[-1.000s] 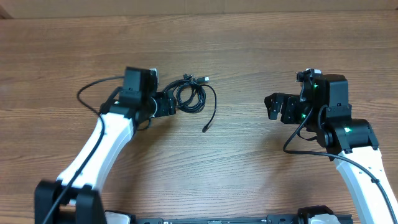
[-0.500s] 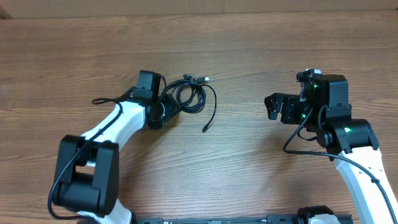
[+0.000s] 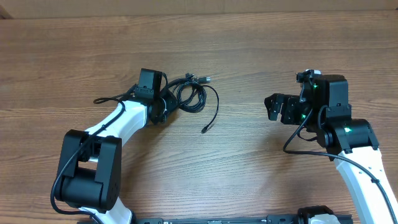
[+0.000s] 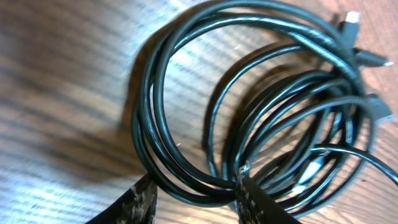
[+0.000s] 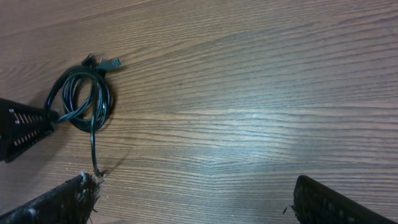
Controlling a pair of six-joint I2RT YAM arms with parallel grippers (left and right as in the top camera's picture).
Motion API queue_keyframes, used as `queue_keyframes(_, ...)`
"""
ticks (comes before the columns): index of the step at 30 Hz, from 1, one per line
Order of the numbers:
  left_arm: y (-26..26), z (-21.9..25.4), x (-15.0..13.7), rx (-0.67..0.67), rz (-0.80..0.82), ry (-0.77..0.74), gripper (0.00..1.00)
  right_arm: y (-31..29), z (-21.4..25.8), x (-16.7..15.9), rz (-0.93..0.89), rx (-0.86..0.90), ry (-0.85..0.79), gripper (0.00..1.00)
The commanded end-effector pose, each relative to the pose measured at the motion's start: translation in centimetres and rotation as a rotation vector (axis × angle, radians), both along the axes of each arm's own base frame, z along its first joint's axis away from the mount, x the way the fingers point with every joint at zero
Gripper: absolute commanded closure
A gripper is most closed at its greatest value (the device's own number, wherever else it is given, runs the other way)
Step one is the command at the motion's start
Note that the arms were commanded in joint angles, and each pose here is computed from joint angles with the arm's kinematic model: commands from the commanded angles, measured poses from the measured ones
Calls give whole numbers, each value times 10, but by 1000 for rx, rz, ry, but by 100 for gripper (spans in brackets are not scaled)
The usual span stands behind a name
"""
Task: Untangle cables
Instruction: 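Grasp a loop of the black cable with the left gripper and lift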
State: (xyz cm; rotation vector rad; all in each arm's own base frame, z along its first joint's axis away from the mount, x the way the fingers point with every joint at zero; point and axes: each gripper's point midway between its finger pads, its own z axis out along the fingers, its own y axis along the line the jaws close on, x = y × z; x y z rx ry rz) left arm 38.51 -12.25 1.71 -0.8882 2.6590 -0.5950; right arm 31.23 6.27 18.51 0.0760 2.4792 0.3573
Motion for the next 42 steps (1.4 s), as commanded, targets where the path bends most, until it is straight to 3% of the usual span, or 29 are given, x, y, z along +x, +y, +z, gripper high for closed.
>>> queue_keyframes(1,10,-7,-3,60,27,31,62,1,13,4,0,12,-30,0)
queue_keyframes(9,11,-2,9,91,-7,-37,66,3,13,4,6,21,-29,0)
queue_keyframes(14,9,3,18,87,-22,-82,51,5,15,5,16,33,-38,0)
queue_keyframes(21,4,1,14,100,-35,-75,53,6,16,6,16,34,-43,0)
queue_keyframes(29,6,-4,6,225,-30,-69,66,6,16,6,17,34,-43,0)
queue_keyframes(30,7,-4,7,231,-29,-72,73,6,16,6,17,34,-43,0)
queue_keyframes(32,6,-3,9,226,-29,-79,96,6,16,6,17,34,-43,0)
queue_keyframes(38,-18,26,25,170,-140,-155,96,6,16,8,17,34,-49,0)
queue_keyframes(42,-43,75,37,148,-264,-254,96,11,18,15,33,54,-66,0)
